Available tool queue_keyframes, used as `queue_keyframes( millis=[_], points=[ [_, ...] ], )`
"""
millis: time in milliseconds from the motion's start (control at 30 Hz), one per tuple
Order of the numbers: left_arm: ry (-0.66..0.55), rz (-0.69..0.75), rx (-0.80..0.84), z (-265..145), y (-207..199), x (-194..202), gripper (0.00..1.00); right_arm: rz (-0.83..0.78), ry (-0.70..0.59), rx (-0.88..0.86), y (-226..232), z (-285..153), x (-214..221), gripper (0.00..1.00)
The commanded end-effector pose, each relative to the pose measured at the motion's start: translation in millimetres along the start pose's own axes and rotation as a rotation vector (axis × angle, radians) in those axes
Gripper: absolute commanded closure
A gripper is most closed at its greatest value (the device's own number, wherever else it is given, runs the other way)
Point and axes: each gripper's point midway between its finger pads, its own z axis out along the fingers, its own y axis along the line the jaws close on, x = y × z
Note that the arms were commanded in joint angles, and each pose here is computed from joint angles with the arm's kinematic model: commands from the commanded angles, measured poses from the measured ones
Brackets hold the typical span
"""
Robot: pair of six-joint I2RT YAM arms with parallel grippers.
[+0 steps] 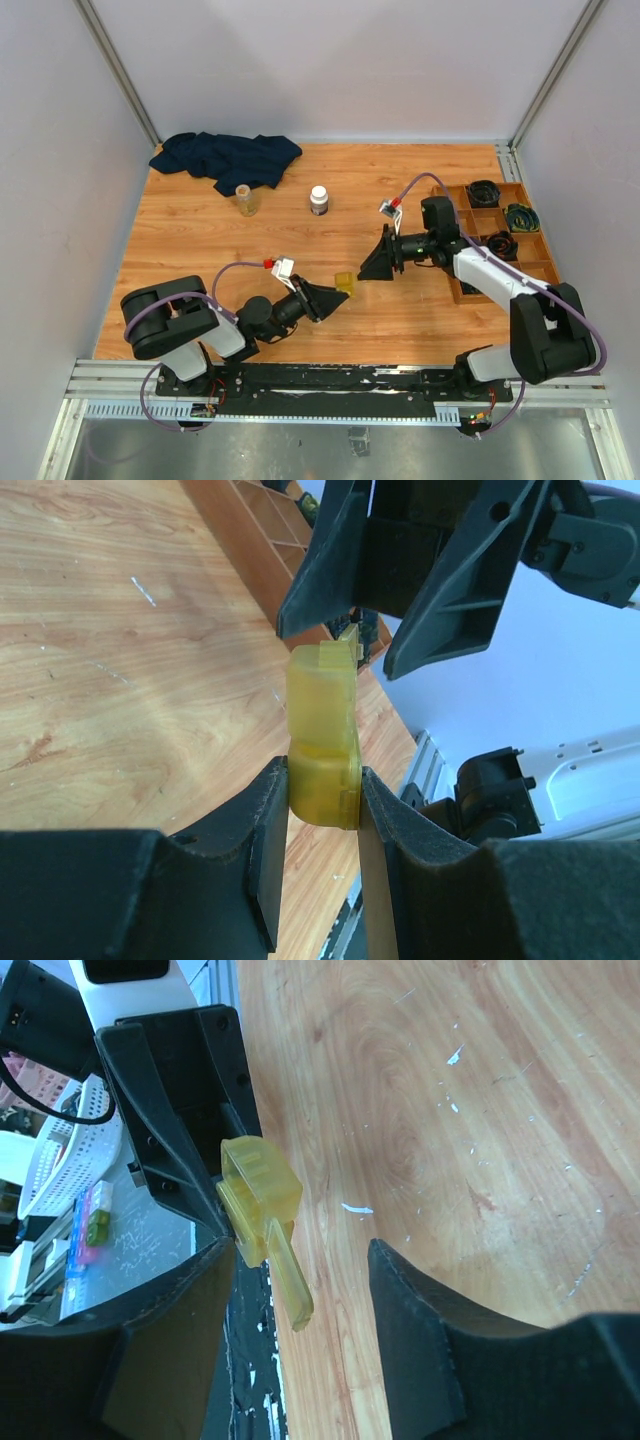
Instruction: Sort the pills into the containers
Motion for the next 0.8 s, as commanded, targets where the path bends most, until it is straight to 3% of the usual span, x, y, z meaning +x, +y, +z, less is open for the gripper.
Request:
queue_keyframes(
  millis=[0,333,433,567,767],
  points=[
    [-0.189,-0.037,0.201,-4.1,-52.1,-51.9,1.00,-0.021,0.035,-0.057,8.6,5.7,2.0,0.46],
    [-0.184,-0.034,0.192,-7.0,-48.1,-51.0,0.98,-0.054,0.020,-0.115,22.9,5.2,-5.7,0.85],
    [-0.176,-0.030,0.196,-7.6,-48.5,-49.4,0.84,-0.062,0.018,-0.123,24.4,5.1,-6.6,0.99],
    [-0.171,-0.020,0.200,-9.6,-49.1,-48.6,0.69,-0.062,0.018,-0.128,24.2,5.2,-6.0,0.99],
    [-0.175,0.042,0.082,-16.3,-24.3,-48.9,0.33,-0.117,0.048,-0.073,18.2,2.0,-4.8,1.00]
  ],
)
